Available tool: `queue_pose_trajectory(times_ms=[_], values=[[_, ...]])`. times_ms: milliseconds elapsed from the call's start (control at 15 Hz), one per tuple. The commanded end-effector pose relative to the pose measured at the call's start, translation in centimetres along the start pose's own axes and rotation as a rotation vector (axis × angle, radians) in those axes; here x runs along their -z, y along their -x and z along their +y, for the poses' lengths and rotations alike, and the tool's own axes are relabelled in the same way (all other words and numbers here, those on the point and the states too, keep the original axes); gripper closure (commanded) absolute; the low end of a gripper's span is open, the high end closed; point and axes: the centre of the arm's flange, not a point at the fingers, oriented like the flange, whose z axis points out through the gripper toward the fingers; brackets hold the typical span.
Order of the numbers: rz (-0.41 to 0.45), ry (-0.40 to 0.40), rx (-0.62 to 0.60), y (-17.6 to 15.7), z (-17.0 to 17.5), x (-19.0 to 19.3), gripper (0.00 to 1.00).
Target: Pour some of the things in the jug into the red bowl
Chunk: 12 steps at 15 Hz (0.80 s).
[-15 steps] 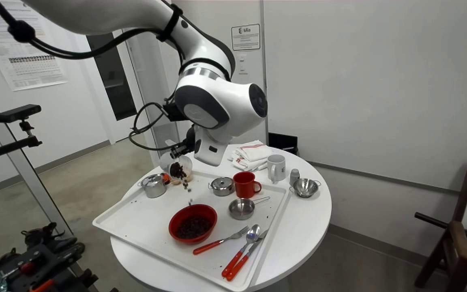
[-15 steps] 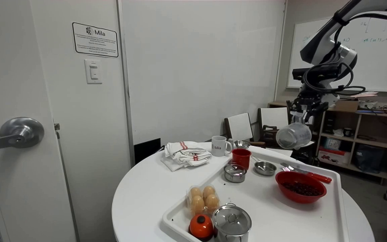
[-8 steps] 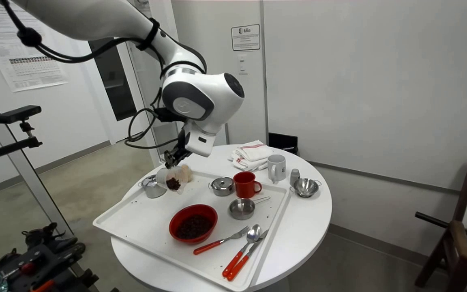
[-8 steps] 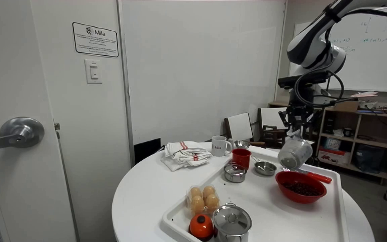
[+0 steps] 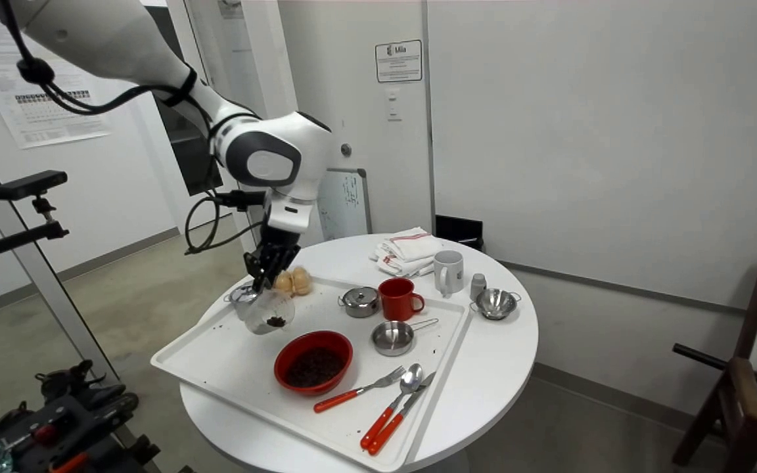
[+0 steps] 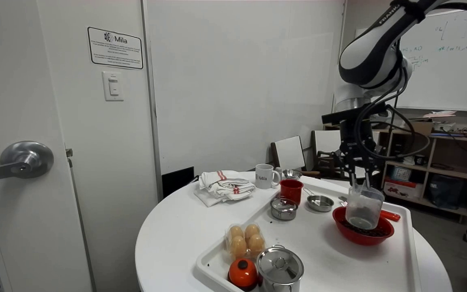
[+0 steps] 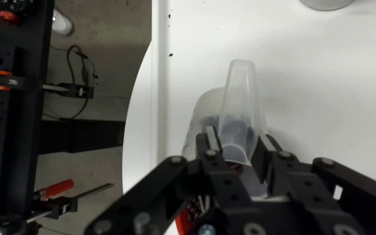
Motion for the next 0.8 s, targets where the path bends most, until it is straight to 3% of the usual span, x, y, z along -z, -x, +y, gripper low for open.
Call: queue_pose_trajectory(times_ms=[0, 200, 400, 733], values=[[0.186, 0.028, 0.07, 6.4, 1.8, -0.8, 0.91], [0.286, 0.04, 0.15, 11.2, 2.5, -1.0, 0.91], [0.42, -0.015, 0.189, 14.6, 2.6, -1.4, 0.91], [0.588, -0.205, 0.134, 14.3, -0.4, -4.6, 0.91]])
